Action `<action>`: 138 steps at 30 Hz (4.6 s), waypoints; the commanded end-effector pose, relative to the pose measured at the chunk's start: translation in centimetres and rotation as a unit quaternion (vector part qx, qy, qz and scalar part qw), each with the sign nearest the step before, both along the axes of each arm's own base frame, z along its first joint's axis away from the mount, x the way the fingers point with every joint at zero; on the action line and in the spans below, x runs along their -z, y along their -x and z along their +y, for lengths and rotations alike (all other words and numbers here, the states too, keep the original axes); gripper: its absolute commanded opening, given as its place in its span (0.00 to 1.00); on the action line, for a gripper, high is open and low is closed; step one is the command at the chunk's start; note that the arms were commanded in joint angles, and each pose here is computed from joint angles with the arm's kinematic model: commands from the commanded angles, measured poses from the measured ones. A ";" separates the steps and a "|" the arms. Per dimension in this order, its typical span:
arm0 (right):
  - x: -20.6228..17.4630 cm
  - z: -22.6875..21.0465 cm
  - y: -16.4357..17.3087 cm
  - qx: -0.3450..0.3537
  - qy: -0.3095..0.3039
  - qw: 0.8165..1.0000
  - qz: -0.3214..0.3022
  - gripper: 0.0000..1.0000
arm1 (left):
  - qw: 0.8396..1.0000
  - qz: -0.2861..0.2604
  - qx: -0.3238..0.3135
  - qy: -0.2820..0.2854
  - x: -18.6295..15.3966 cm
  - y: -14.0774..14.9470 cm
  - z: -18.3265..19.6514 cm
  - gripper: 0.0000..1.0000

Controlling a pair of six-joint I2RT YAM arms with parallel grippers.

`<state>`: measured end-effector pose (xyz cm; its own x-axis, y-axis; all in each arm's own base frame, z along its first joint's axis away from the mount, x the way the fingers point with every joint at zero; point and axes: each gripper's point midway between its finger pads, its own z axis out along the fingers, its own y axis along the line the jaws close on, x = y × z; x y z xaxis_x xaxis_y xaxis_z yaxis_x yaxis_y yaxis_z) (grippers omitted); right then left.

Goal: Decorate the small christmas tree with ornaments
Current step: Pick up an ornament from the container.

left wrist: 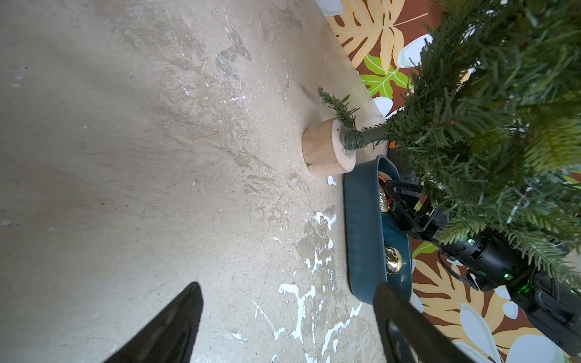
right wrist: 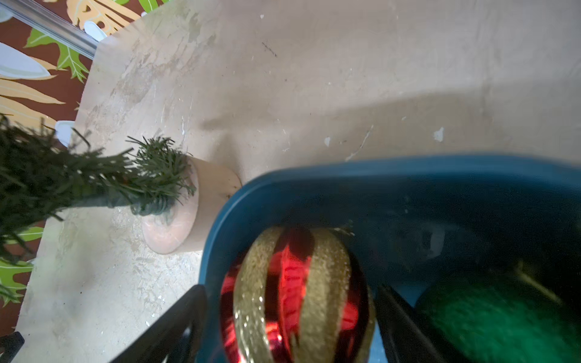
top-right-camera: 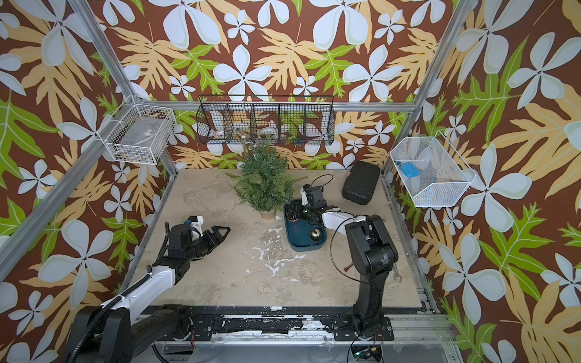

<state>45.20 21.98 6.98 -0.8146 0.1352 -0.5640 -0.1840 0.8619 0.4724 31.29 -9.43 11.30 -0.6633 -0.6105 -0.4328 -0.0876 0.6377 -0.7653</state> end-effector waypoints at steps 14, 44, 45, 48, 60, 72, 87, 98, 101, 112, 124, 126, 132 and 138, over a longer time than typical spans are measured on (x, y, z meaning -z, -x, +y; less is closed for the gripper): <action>0.7 -0.4 0.9 -0.003 0.015 1.000 0.012 0.72 | 1.000 -0.007 0.007 0.016 -0.4 -0.2 -0.4 0.86; -5.9 -0.5 3.1 -0.026 0.014 0.998 -0.062 0.73 | 1.000 -0.010 0.014 0.021 -0.7 0.0 -0.7 0.86; -6.9 -0.6 3.4 -0.028 0.010 0.997 -0.073 0.73 | 1.000 -0.012 0.014 0.021 -0.8 0.0 -0.7 0.86; -9.5 -1.1 4.9 -0.034 0.000 0.994 -0.101 0.73 | 0.999 -0.020 0.021 0.027 -1.4 0.0 -0.9 0.86; -18.8 -1.4 12.1 -0.094 -0.069 0.974 -0.196 0.73 | 0.984 -0.111 0.115 0.082 -8.2 1.3 -4.1 0.78; -23.4 2.9 16.6 -0.186 -0.119 0.955 -0.199 0.72 | 0.939 -0.230 0.216 0.141 -15.6 5.8 -10.2 0.35; -26.6 8.4 21.5 -0.265 -0.169 0.931 -0.185 0.71 | 0.902 -0.300 0.254 0.180 -19.2 8.1 -13.6 0.40; -27.6 8.5 22.2 -0.272 -0.184 0.926 -0.188 0.70 | 0.880 -0.318 0.291 0.201 -20.0 9.5 -15.4 0.38; -28.2 8.5 22.5 -0.275 -0.194 0.922 -0.190 0.70 | 0.879 -0.316 0.295 0.203 -19.8 9.5 -15.7 0.34; -29.0 8.6 23.2 -0.285 -0.209 0.916 -0.191 0.70 | 0.868 -0.326 0.304 0.220 -20.6 9.8 -16.3 0.33; -29.8 8.6 24.0 -0.297 -0.225 0.908 -0.192 0.70 | 0.868 -0.330 0.298 0.219 -20.8 9.4 -16.4 0.37; -29.7 8.6 24.1 -0.299 -0.228 0.907 -0.189 0.70 | 0.866 -0.335 0.300 0.219 -21.1 9.5 -16.5 0.33; -30.2 8.5 24.4 -0.301 -0.232 0.904 -0.194 0.69 | 0.853 -0.352 0.316 0.222 -22.1 10.1 -16.6 0.17; -30.5 8.4 24.2 -0.297 -0.231 0.904 -0.201 0.69 | 0.853 -0.350 0.317 0.221 -21.8 10.5 -16.4 0.00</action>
<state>21.00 30.37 36.24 -0.5939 0.0144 -0.8044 -0.7650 0.2994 0.5701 21.54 -25.98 32.26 -0.6139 -0.4286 -0.6629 0.7168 0.0489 -0.6956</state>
